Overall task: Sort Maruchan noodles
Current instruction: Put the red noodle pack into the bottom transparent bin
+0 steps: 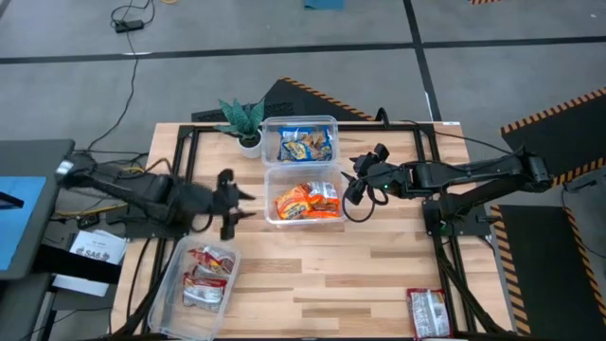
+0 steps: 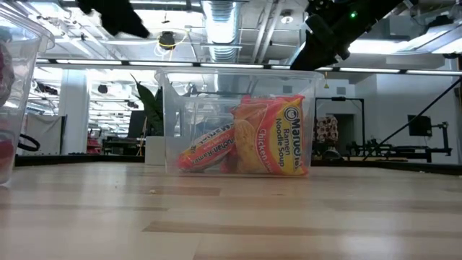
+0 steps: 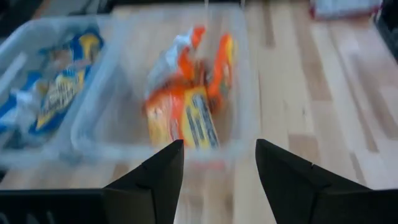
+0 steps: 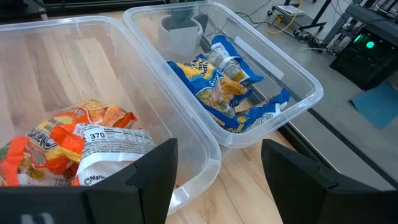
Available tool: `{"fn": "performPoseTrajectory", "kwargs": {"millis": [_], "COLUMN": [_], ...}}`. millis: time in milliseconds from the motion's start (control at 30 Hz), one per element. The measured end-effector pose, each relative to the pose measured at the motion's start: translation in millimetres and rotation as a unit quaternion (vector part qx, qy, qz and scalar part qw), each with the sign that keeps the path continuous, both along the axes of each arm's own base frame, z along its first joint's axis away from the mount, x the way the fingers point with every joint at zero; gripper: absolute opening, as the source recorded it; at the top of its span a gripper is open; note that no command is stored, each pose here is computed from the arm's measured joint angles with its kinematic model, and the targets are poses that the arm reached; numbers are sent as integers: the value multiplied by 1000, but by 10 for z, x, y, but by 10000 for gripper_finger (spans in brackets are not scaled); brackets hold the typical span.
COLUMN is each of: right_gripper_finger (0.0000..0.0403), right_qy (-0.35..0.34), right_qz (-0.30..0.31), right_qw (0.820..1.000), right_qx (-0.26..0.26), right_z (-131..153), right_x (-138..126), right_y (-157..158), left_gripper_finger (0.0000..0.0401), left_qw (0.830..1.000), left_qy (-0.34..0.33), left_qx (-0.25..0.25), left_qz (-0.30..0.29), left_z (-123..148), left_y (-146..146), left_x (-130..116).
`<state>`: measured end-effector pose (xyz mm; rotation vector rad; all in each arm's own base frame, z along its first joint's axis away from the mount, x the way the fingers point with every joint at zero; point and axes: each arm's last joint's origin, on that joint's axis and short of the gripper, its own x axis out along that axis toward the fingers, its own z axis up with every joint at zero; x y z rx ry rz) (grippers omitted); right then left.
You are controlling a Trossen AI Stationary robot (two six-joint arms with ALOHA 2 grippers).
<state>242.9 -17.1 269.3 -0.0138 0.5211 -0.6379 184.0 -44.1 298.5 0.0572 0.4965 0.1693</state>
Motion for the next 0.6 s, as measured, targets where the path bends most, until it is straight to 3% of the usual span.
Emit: {"fn": "performPoseTrajectory", "kwargs": {"millis": [200, 433, 500, 600], "right_gripper_finger": [255, 255, 255, 255], "right_qy": [5, 2, 23, 53], "right_qz": [-1, 1, 41, 106], "right_qw": [1000, 1000, 998, 982], "right_qx": [-5, 4, 37, 150], "right_z": [-1, -3, 22, 227], "right_x": [-2, -3, -30, -139], "right_y": [-20, -19, 29, 160], "left_gripper_finger": [187, 187, 187, 187], "left_qw": [991, 975, 974, 974], "left_qy": [-127, -213, -216, -217], "left_qx": [-6, -7, -7, -21], "left_qz": [-36, -67, -64, -61], "left_z": [-263, -419, -412, -414], "left_y": [455, 586, 588, 586], "left_x": [-8, -63, -62, -62]}}
